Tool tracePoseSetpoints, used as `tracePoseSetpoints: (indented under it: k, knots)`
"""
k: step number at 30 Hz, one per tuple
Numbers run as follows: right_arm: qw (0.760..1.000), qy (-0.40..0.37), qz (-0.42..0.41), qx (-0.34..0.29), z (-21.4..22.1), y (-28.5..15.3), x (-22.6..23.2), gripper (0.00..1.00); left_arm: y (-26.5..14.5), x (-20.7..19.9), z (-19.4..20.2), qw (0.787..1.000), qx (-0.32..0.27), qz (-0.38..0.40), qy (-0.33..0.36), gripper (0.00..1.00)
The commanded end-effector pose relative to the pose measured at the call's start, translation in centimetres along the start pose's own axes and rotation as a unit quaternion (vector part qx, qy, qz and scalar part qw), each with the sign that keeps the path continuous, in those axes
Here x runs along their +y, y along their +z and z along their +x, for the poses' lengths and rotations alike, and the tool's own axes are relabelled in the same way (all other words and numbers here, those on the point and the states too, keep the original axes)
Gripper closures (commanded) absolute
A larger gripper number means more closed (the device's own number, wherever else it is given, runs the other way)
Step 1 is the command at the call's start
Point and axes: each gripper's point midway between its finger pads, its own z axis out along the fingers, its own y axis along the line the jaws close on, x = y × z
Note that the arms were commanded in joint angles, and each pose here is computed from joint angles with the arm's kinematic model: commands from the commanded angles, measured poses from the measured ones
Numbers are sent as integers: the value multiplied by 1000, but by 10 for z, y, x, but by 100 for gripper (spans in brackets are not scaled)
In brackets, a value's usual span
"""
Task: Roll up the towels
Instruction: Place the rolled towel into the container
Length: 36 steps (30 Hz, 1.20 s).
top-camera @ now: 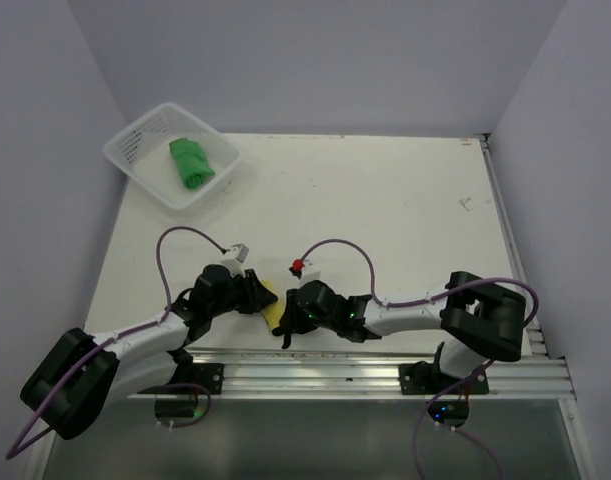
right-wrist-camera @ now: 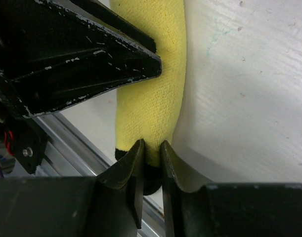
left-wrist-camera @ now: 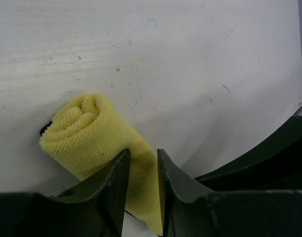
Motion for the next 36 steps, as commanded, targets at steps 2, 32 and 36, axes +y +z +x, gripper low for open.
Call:
tracePoseSetpoints:
  k: [2,32,36]
  knots:
    - [1000,5,-11,23,14,2,-1,86,-4,31,18,998,21,-61,-15,66]
    - [992,-68,79,-77,-14,-4,4,100,-37,2,-50,987,16,-160,6,44]
    - [991,-73,75,-79,-16,1,14,100,-35,2,-37,989,29,-144,-12,34]
